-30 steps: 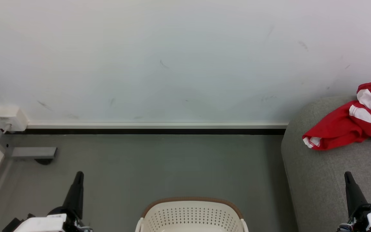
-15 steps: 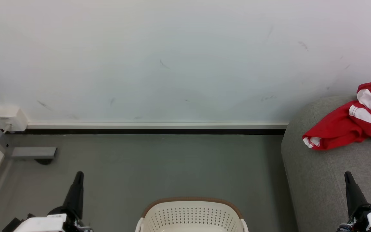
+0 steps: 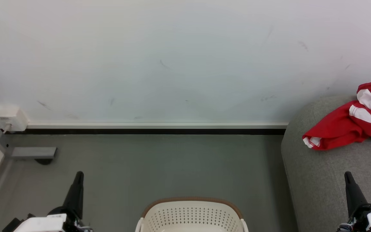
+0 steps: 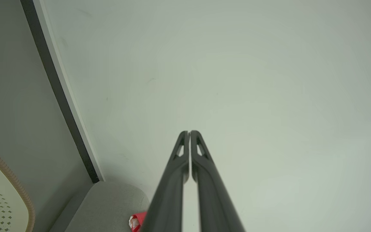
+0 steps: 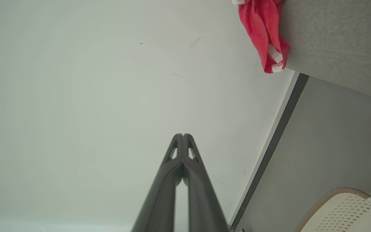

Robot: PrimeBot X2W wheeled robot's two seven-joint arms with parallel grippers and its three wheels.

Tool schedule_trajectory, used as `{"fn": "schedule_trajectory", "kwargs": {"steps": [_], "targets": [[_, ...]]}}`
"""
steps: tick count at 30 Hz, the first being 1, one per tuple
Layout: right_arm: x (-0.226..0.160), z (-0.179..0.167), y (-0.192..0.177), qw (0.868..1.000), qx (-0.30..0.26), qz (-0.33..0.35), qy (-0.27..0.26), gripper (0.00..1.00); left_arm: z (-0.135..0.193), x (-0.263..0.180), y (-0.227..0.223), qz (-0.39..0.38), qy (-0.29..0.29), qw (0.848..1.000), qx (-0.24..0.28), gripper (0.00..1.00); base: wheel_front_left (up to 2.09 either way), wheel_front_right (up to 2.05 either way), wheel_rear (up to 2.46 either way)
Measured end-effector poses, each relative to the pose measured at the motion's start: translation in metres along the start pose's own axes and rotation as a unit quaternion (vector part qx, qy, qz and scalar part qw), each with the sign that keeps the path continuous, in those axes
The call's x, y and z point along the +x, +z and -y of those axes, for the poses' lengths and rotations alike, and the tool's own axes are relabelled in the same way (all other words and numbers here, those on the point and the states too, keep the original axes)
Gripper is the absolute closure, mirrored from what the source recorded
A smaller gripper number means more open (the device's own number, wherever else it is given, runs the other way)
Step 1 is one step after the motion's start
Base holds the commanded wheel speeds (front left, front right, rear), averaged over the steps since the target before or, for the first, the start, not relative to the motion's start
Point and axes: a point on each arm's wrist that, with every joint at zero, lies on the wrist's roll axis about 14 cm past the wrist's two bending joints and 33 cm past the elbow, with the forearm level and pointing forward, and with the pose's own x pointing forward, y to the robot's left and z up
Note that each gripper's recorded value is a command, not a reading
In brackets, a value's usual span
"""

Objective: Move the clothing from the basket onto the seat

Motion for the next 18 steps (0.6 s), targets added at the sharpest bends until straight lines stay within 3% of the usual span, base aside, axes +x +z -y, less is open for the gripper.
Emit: {"fn": "schedule_trajectory", "kwargs": {"steps": [18], "targets": [[0.0000,0.0000,0.0000,1.000,0.000,0.000,0.000,1.00,0.0000,0.0000,0.0000,0.000,0.000,1.000,0.000,1.00,0.00,0.00,0.00]]}}
